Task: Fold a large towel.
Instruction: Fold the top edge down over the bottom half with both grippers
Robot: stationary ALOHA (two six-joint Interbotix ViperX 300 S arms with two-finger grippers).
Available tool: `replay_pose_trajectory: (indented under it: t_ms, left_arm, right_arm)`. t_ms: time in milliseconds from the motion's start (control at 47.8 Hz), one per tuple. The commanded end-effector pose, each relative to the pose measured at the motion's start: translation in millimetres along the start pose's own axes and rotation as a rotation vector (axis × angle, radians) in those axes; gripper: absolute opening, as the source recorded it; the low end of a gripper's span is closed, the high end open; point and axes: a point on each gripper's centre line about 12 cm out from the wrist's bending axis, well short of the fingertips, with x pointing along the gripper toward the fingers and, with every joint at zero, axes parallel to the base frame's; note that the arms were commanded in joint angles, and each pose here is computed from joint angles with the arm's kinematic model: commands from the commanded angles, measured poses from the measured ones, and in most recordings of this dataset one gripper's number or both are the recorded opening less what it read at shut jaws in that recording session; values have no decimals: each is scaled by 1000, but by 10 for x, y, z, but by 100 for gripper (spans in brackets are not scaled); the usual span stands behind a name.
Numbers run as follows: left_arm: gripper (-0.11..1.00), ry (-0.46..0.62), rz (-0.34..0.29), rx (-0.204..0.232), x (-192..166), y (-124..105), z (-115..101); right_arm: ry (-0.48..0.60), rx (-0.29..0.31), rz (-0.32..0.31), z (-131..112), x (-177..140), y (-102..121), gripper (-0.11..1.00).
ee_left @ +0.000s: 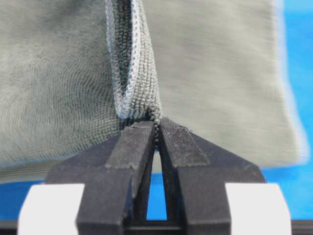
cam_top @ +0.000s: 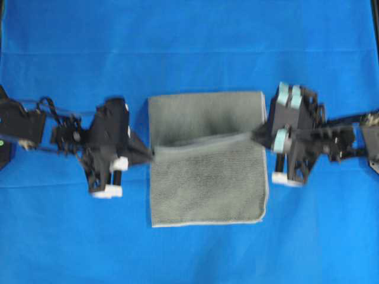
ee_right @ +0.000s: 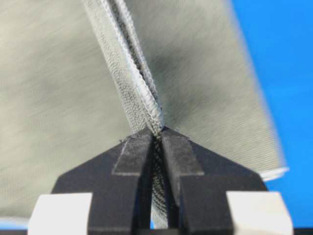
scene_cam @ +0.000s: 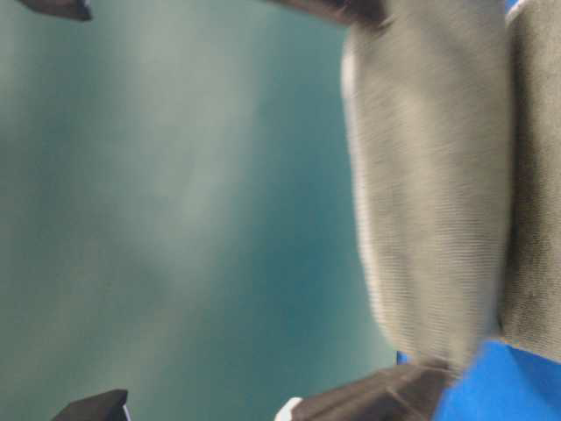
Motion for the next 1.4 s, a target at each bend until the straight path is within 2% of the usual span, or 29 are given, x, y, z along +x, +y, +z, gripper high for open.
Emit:
replay_pose_trajectory:
  t_ms: [0, 251, 398, 607, 753, 795, 858, 921, 1004, 1109, 1151, 1193, 1381]
  left_arm:
    - [2, 24, -42, 17, 93, -211, 2]
    - [2, 95, -90, 45, 345, -509, -136]
    - [2, 102, -102, 29, 344, -575, -170]
    - [2, 91, -117, 34, 373, -647, -174]
    - [2, 45, -127, 30, 383, -665, -106]
    - [3, 37, -129, 30, 379, -667, -95]
    - [3, 36, -129, 28, 379, -667, -94]
    - [13, 35, -130, 28, 379, -669, -87]
    - [36, 36, -129, 28, 367, -667, -91]
    - [68, 38, -129, 28, 343, -663, -93]
    - [77, 38, -131, 31, 322, -671, -74]
    - [81, 35, -133, 33, 276, -681, -39]
    - [75, 4, -144, 44, -4, -693, 139]
  right_arm:
    - [34, 14, 41, -40, 24, 171, 4]
    - [82, 38, 151, -143, 275, 549, 4]
    - [65, 50, 196, -117, 395, 663, 4]
    - [72, 48, 197, -101, 445, 701, 5]
    - [79, 49, 190, -102, 447, 698, 6]
    - [77, 48, 192, -98, 444, 704, 12]
    - [72, 42, 197, -78, 429, 724, 32]
    - [64, 25, 201, -48, 408, 760, 50]
    - [57, 5, 208, 4, 362, 835, 67]
    - [54, -12, 214, 53, 283, 925, 63]
    - [57, -23, 213, 55, 235, 960, 62]
    - [58, -34, 214, 69, 170, 999, 63]
    - [8, -66, 224, 219, -235, 1068, 63]
